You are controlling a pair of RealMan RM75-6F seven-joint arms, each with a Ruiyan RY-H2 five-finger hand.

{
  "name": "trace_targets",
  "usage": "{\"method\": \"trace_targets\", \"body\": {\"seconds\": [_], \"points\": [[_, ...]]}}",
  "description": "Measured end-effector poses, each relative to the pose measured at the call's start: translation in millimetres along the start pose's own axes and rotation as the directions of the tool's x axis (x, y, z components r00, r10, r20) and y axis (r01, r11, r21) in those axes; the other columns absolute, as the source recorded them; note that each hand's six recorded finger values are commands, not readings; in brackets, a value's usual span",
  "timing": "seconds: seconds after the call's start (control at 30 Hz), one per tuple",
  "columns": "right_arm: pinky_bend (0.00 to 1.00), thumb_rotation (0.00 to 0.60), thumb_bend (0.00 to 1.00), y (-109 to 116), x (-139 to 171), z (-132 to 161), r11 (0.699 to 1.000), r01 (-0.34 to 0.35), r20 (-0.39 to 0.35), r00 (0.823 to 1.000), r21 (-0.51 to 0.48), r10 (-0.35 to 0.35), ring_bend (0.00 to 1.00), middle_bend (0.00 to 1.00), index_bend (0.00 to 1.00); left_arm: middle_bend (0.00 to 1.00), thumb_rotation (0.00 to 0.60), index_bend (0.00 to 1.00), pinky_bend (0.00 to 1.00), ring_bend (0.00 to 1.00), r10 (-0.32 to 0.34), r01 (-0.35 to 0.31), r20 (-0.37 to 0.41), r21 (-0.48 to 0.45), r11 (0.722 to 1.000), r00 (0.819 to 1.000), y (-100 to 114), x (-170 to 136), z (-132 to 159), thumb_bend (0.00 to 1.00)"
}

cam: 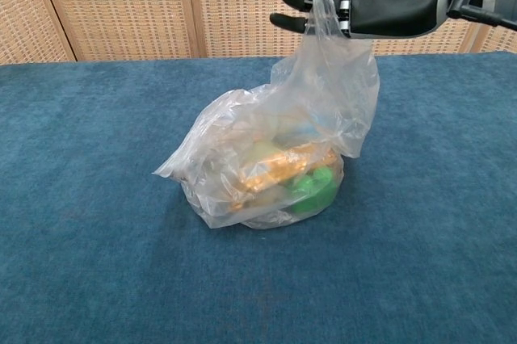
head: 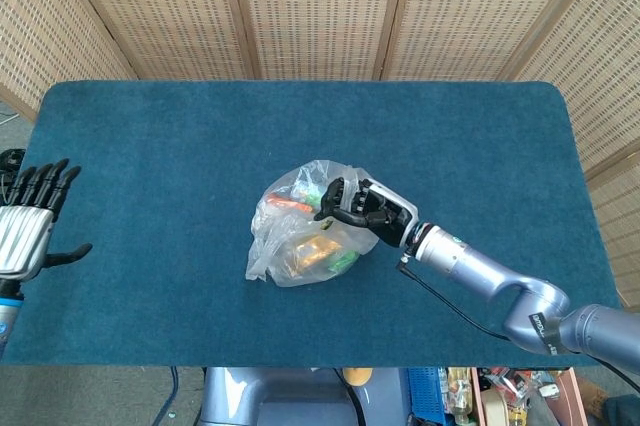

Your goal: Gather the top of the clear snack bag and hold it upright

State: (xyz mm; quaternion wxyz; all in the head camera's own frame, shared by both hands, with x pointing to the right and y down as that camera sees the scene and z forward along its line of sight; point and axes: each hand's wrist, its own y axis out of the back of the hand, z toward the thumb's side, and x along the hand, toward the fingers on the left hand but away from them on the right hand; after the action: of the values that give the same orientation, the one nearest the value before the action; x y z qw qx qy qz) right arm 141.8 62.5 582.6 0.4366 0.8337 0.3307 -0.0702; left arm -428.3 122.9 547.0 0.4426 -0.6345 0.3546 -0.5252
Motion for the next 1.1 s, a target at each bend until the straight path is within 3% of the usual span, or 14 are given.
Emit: {"method": "trace_targets", "body": {"seconds": [0.1, 0.2, 0.3, 0.47, 0.53, 0.83, 1.1], "points": [[0.37, 0.6, 0.36, -0.9, 1.5, 3.0, 1.0, -0.002, -0.001, 1.0, 0.011, 0.002, 0.46, 0.53, 0.5, 0.0, 0.6, 0.01, 0.0, 0.0, 0.015, -0.022, 0.147, 0.05, 0.999, 0.989, -7.7, 16.0, 16.1, 0.14], [0.43, 0.6, 0.36, -1.2, 2.4, 5.5, 1.0, -0.003, 0.0, 1.0, 0.018, 0.003, 0.48, 0.53, 0.5, 0.0, 0.6, 0.01, 0.0, 0.0, 0.028, -0.064, 0.282, 0.119, 0.991, 0.959, -18.6, 29.2, 32.0, 0.15], [0.45, 0.6, 0.36, 0.0, 2.6, 6.0, 1.0, 0.001, 0.003, 1.0, 0.02, -0.001, 0.48, 0.53, 0.5, 0.0, 0.6, 0.02, 0.0, 0.0, 0.048, -0.13, 0.406, 0.176, 0.976, 0.912, -29.4, 41.5, 51.0, 0.15], [0.45, 0.6, 0.36, 4.2, 1.5, 7.3, 1.0, 0.015, 0.003, 1.0, 0.022, -0.015, 0.46, 0.53, 0.5, 0.0, 0.6, 0.06, 0.0, 0.0, 0.099, -0.238, 0.579, 0.169, 0.957, 0.809, -43.3, 59.7, 94.2, 0.15], [0.45, 0.6, 0.37, 6.0, 1.0, 7.4, 1.0, 0.022, 0.003, 1.0, 0.021, -0.023, 0.46, 0.53, 0.5, 0.0, 0.6, 0.06, 0.0, 0.0, 0.115, -0.263, 0.627, 0.148, 0.953, 0.77, -46.7, 64.4, 110.6, 0.15], [0.45, 0.6, 0.37, 10.4, 1.6, 11.3, 0.999, 0.037, -0.003, 0.999, 0.024, -0.037, 0.46, 0.53, 0.5, 0.0, 0.6, 0.08, 0.0, 0.0, 0.165, -0.33, 0.738, 0.082, 0.94, 0.654, -58.0, 68.9, 147.6, 0.15], [0.45, 0.6, 0.37, 11.7, 3.5, 17.5, 0.998, 0.045, -0.007, 0.999, 0.032, -0.045, 0.46, 0.53, 0.5, 0.0, 0.6, 0.1, 0.0, 0.0, 0.165, -0.347, 0.794, 0.061, 0.936, 0.585, -79.8, 74.1, 172.9, 0.17]]}}
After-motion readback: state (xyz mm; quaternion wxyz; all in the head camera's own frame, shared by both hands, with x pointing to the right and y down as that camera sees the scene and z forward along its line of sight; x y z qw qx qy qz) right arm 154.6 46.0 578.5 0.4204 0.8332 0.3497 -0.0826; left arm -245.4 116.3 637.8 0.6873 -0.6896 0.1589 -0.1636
